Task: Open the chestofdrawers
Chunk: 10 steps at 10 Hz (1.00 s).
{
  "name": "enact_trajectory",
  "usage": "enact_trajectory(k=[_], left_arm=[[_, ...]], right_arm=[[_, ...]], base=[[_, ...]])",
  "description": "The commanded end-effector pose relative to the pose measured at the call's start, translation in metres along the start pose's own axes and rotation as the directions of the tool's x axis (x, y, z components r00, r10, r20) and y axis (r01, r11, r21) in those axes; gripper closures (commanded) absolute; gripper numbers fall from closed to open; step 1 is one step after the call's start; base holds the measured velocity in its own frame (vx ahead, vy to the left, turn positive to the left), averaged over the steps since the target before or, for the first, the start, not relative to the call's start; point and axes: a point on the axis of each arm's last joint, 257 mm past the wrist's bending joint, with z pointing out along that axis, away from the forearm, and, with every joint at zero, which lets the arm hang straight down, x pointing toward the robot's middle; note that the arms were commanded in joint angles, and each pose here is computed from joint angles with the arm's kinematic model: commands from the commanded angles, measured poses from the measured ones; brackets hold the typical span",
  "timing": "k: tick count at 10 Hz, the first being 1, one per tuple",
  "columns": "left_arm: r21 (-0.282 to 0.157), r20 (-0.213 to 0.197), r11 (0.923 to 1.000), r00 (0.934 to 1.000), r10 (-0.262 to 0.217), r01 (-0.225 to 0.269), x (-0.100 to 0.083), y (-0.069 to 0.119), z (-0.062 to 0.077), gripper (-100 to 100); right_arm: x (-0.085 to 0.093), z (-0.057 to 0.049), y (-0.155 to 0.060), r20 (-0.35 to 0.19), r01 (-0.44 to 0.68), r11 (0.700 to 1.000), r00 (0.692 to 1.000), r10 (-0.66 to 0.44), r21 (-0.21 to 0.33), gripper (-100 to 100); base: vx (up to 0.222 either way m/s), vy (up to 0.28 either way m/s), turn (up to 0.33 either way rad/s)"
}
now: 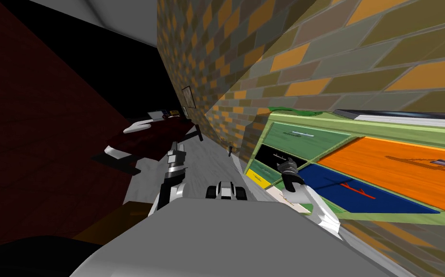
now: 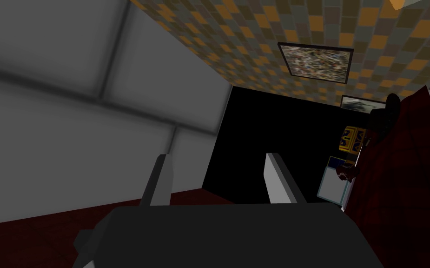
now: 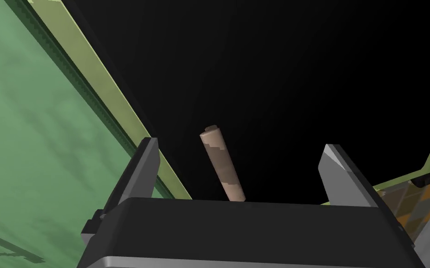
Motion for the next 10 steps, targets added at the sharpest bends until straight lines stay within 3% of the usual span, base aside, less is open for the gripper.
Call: enact_trajectory(k=[1, 5, 6, 10], left_arm=[[0.000, 0.000, 1.0000, 1.0000, 0.000, 0.000, 0.000, 0.000, 0.000, 0], [0.000, 0.000, 1.0000, 1.0000, 0.000, 0.000, 0.000, 0.000, 0.000, 0], [0.000, 0.000, 1.0000, 1.0000, 0.000, 0.000, 0.000, 0.000, 0.000, 0], [0.000, 0.000, 1.0000, 1.0000, 0.000, 0.000, 0.000, 0.000, 0.000, 0]], right_arm=[[-0.002, -0.003, -0.001, 0.002, 0.001, 1.000, 1.000, -0.001, -0.001, 100], [-0.004, -0.007, -0.001, 0.004, 0.002, 1.000, 1.000, -0.002, -0.001, 100], [0.000, -0.008, -0.008, -0.010, 0.013, 1.000, 1.000, -0.013, 0.001, -100], [0.007, -0.011, -0.019, -0.037, 0.030, 1.000, 0.999, -0.030, 0.002, -100]], base=[[-0.080, 0.099, -0.009], [-0.137, 0.105, -0.013], [0.032, -0.050, 0.070], [0.131, -0.106, 0.056]])
